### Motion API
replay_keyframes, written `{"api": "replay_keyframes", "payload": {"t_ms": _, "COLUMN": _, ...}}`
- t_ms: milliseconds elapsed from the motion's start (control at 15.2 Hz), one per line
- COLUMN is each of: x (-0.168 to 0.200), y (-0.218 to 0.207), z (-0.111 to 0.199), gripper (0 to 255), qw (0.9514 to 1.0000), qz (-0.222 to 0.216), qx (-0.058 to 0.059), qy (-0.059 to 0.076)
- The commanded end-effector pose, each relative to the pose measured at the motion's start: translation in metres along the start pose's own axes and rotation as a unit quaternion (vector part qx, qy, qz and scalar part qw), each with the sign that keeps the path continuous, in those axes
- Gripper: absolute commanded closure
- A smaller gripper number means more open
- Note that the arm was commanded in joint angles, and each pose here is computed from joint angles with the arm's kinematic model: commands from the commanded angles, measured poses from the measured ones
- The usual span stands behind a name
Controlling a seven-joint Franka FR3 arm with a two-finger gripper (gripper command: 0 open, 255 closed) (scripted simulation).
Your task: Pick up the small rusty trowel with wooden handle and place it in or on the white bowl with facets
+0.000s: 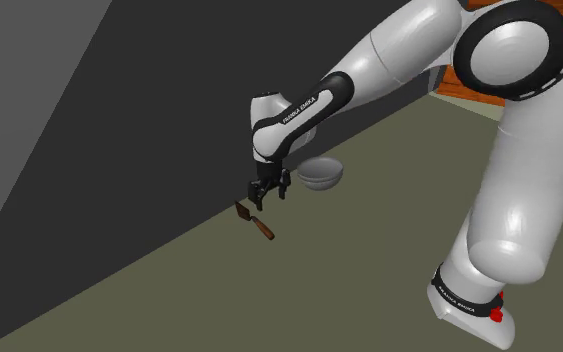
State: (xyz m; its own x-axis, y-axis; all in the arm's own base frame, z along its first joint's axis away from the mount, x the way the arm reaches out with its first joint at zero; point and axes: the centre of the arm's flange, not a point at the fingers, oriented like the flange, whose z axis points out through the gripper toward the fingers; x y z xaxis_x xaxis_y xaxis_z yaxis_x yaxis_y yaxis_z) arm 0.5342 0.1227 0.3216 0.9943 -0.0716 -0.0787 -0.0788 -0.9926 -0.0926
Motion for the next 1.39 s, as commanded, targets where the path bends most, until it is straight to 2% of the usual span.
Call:
{"api": "replay_keyframes", "payload": {"t_ms": 0, "x": 0.016, "y": -0.008, "z": 0.013, "gripper": 0, "qw": 1.0, "qz": 0.0, "qx": 0.0, "qy": 0.005}}
{"api": "replay_keyframes", "payload": {"t_ms": 396, "x": 0.07, "y": -0.032, "z": 0.051, "gripper": 0, "qw": 0.9998, "qz": 0.002, "qx": -0.001, "qy": 0.019}}
{"api": "replay_keyframes", "payload": {"t_ms": 924, "x": 0.071, "y": -0.032, "z": 0.091, "gripper": 0, "qw": 0.9998, "qz": 0.002, "qx": -0.001, "qy": 0.019}}
{"api": "replay_keyframes", "payload": {"t_ms": 1320, "x": 0.071, "y": -0.032, "z": 0.091, "gripper": 0, "qw": 0.9998, "qz": 0.002, "qx": -0.001, "qy": 0.019}}
